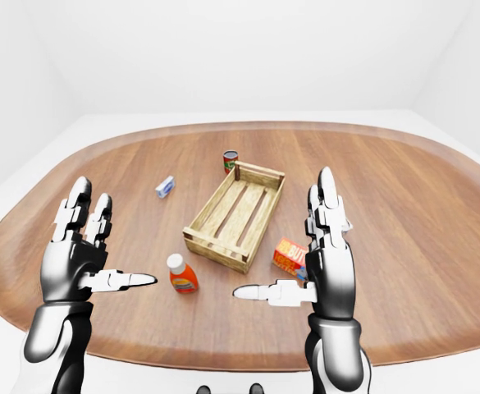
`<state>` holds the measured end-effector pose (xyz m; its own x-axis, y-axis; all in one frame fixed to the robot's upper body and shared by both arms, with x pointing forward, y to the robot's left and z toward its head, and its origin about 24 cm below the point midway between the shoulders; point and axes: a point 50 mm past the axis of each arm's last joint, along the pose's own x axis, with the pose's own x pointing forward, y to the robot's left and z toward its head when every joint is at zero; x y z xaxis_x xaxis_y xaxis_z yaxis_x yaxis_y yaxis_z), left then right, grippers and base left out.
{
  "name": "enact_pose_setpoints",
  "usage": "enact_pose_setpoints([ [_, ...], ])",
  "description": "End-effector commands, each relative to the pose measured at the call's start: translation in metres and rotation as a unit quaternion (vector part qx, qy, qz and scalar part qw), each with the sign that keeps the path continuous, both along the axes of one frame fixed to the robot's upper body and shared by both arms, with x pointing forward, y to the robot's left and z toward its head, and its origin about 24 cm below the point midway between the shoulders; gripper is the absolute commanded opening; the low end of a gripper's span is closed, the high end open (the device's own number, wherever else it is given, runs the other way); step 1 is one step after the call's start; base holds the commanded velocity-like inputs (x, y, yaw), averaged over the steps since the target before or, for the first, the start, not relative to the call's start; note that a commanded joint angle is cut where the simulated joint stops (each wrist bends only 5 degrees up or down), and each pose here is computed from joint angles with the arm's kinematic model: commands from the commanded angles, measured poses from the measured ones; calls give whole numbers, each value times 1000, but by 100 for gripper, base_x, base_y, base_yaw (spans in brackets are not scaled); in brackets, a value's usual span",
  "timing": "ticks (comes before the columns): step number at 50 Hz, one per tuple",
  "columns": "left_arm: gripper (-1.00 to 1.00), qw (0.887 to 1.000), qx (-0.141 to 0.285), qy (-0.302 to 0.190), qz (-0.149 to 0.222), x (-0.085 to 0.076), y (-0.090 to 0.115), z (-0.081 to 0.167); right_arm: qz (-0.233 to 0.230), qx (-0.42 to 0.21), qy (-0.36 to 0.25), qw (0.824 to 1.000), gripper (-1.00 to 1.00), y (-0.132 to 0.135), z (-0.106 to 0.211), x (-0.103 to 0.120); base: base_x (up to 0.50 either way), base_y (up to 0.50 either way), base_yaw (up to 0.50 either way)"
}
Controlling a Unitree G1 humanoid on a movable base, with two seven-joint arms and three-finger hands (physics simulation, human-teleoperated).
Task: Pick up the butter and put it in the tray.
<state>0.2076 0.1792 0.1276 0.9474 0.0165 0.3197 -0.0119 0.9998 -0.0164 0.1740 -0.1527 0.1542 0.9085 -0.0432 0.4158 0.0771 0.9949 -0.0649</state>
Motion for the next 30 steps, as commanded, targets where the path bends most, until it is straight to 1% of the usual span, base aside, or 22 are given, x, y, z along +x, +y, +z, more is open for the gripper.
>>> enact_pose_setpoints([
  [1,100,1000,-5,21,3,7,-1,-10,7,5,29,1000,100,0,-14,11,50,0,0],
  [30,100,1000,-5,16,5,7,0,-8,-3,6,26,1000,100,-2,-13,12,50,-2,0],
])
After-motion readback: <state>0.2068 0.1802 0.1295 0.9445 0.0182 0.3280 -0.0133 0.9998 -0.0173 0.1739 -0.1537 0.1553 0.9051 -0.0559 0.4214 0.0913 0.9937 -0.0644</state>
